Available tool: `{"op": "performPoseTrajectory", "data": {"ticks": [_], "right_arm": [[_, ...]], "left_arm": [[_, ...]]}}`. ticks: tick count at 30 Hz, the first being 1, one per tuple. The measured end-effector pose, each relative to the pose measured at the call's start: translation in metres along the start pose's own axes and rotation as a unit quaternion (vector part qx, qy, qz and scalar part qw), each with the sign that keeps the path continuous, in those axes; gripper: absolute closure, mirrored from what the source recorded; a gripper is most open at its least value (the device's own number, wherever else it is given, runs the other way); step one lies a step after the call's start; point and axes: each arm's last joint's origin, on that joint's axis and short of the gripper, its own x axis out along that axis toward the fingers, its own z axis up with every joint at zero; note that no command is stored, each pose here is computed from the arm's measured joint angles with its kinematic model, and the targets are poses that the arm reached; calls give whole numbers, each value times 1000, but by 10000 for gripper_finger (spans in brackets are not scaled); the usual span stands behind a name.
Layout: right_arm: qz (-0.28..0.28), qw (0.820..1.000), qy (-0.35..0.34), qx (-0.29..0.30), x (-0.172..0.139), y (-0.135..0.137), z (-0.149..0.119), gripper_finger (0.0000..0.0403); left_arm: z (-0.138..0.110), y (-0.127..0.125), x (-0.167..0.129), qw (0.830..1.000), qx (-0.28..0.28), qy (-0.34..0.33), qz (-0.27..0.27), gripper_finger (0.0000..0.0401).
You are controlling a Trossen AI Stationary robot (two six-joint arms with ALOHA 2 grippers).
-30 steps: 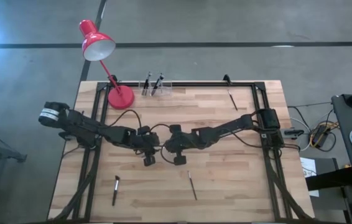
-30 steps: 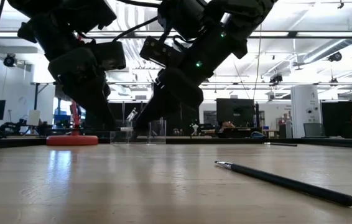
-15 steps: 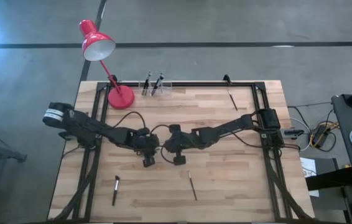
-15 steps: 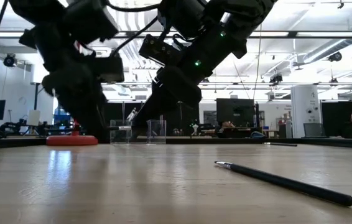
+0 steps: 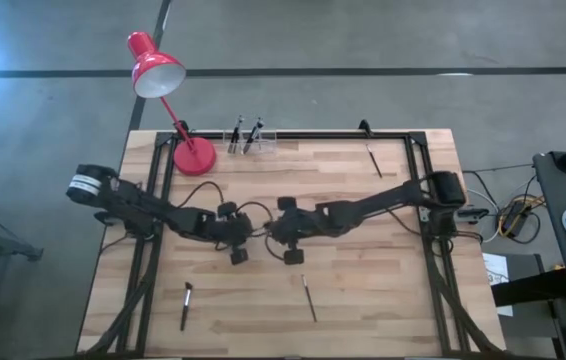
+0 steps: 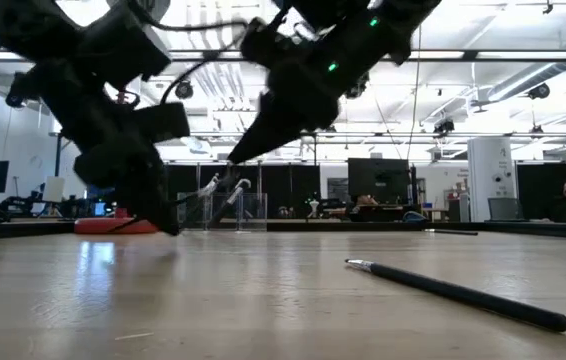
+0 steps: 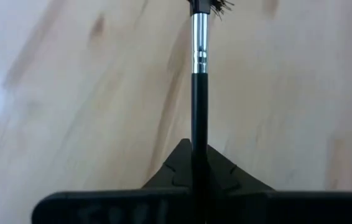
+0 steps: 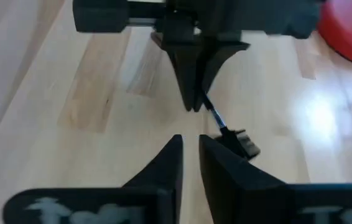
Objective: Pick & Place Makeup Supplies
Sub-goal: Put the makeup brush into the transparent organizer
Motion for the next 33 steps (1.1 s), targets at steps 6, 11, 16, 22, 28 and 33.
{"op": "performPoseTrajectory", "data": {"ticks": [6, 11, 16, 22, 28, 33], "right_arm": [[-69, 997, -18, 5, -43, 1, -11, 306], [-91, 984, -135, 67, -74, -3, -38, 278], [-58, 947, -288, 129, -84, -13, -67, 247], [-10, 920, -366, 142, -78, -19, -69, 195], [-18, 915, -387, 114, -64, -21, -46, 171], [-29, 909, -401, 111, -58, -25, -31, 180]], "left_arm": [[-2, 2, -3, 987, -9, -150, -49, 397], [2, 4, -12, 959, -4, -273, -76, 398], [14, 5, -23, 929, 14, -360, -81, 398], [34, 5, -27, 914, 23, -394, -89, 398], [48, 7, -30, 905, 29, -412, -102, 398], [50, 8, -30, 903, 31, -414, -110, 398]]}}
